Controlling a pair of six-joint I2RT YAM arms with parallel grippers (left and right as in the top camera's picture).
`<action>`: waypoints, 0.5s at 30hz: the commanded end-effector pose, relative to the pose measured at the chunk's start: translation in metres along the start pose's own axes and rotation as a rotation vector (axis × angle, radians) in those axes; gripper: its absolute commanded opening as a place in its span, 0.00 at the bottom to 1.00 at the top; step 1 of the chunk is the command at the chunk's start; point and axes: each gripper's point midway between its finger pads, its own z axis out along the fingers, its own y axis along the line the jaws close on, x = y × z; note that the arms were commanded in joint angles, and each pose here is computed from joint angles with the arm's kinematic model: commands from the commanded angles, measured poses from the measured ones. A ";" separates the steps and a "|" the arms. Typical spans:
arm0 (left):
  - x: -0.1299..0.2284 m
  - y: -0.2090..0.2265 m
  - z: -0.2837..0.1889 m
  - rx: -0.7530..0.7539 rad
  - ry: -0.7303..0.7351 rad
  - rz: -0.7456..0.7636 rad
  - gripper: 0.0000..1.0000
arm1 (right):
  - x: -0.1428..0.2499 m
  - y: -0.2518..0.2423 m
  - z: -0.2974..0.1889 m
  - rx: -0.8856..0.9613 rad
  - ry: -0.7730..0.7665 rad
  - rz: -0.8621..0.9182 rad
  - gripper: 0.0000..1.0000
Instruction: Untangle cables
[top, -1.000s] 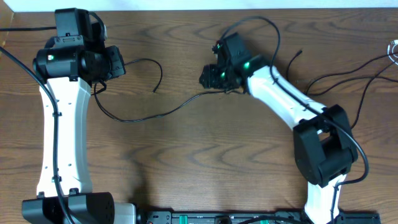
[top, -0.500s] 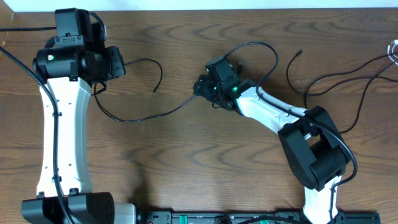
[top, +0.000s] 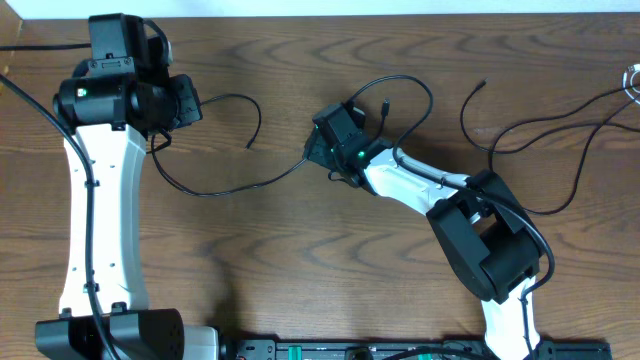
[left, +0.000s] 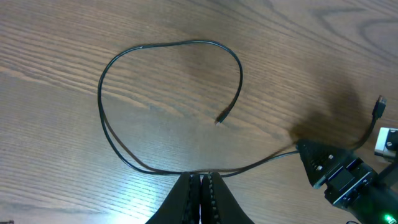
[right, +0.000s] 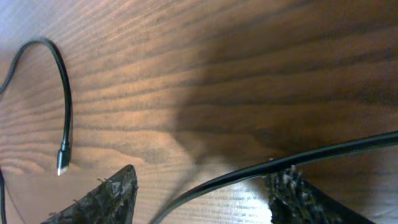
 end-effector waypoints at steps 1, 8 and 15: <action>0.004 0.002 0.006 -0.006 0.020 0.005 0.09 | -0.001 -0.021 0.009 0.087 -0.049 -0.043 0.60; 0.004 0.002 0.006 -0.006 0.020 0.005 0.09 | 0.002 -0.031 0.017 0.139 -0.077 -0.105 0.47; 0.006 0.003 0.006 -0.007 0.028 0.005 0.09 | -0.013 -0.004 0.002 0.178 -0.044 -0.262 0.56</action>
